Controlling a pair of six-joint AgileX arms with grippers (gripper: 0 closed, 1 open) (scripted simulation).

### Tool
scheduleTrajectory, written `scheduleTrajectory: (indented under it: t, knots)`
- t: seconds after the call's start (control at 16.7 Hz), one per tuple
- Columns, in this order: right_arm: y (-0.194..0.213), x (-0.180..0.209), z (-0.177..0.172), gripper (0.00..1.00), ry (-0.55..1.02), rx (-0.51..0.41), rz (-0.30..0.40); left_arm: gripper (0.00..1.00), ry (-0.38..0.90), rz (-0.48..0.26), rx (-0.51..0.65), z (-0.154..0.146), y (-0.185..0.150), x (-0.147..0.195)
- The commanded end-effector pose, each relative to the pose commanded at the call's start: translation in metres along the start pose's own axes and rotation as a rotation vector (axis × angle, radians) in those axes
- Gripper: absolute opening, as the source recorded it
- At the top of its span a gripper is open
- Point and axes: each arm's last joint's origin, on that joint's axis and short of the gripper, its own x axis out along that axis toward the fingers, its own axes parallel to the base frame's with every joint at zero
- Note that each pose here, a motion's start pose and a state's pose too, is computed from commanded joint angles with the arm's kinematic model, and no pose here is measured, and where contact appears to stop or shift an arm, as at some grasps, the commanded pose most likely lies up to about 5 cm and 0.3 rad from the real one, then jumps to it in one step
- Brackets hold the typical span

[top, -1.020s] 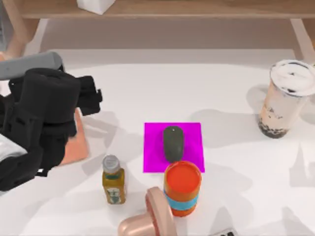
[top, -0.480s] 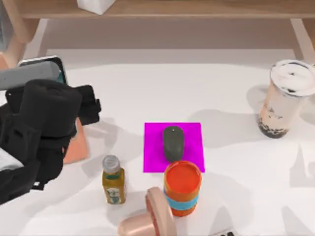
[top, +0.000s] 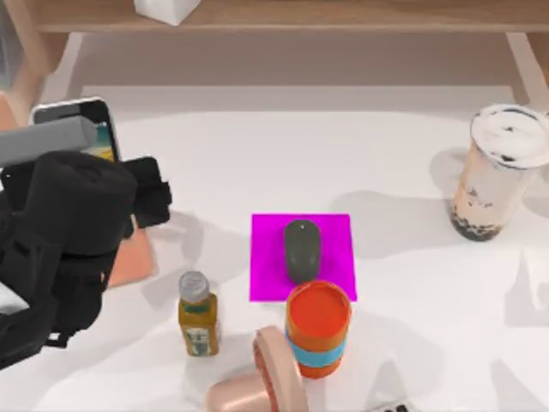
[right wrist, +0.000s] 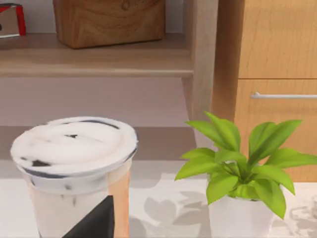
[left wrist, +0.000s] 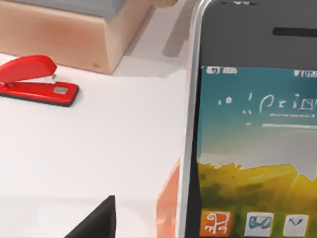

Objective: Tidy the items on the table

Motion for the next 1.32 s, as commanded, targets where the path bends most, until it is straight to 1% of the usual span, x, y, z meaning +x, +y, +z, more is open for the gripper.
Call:
scheduleTrajectory:
  t: [0.18, 0.48, 0.6, 0.84, 1.02, 1.2, 1.32]
  knots:
    - [0.000, 0.000, 0.000, 1.00, 0.000, 0.000, 0.000, 1.00, 0.007, -0.023, -0.004, 0.000, 0.021, -0.001]
    - [0.000, 0.000, 0.000, 1.00, 0.000, 0.000, 0.000, 1.00, -0.039, -0.109, -0.029, -0.006, 0.067, -0.012]
    - [0.000, 0.000, 0.000, 1.00, 0.000, 0.000, 0.000, 1.00, -0.096, -0.145, -0.045, -0.009, 0.083, -0.020]
    - [0.000, 0.000, 0.000, 1.00, 0.000, 0.000, 0.000, 1.00, -0.276, -0.231, -0.071, -0.017, 0.111, -0.040]
    - [0.000, 0.000, 0.000, 1.00, 0.000, 0.000, 0.000, 1.00, -0.384, -0.266, -0.023, -0.034, 0.126, -0.043]
    - [0.000, 0.000, 0.000, 1.00, 0.000, 0.000, 0.000, 1.00, -0.428, -0.264, 0.047, -0.051, 0.134, -0.036]
    - [0.000, 0.000, 0.000, 1.00, 0.000, 0.000, 0.000, 1.00, -0.437, -0.260, 0.068, -0.056, 0.136, -0.033]
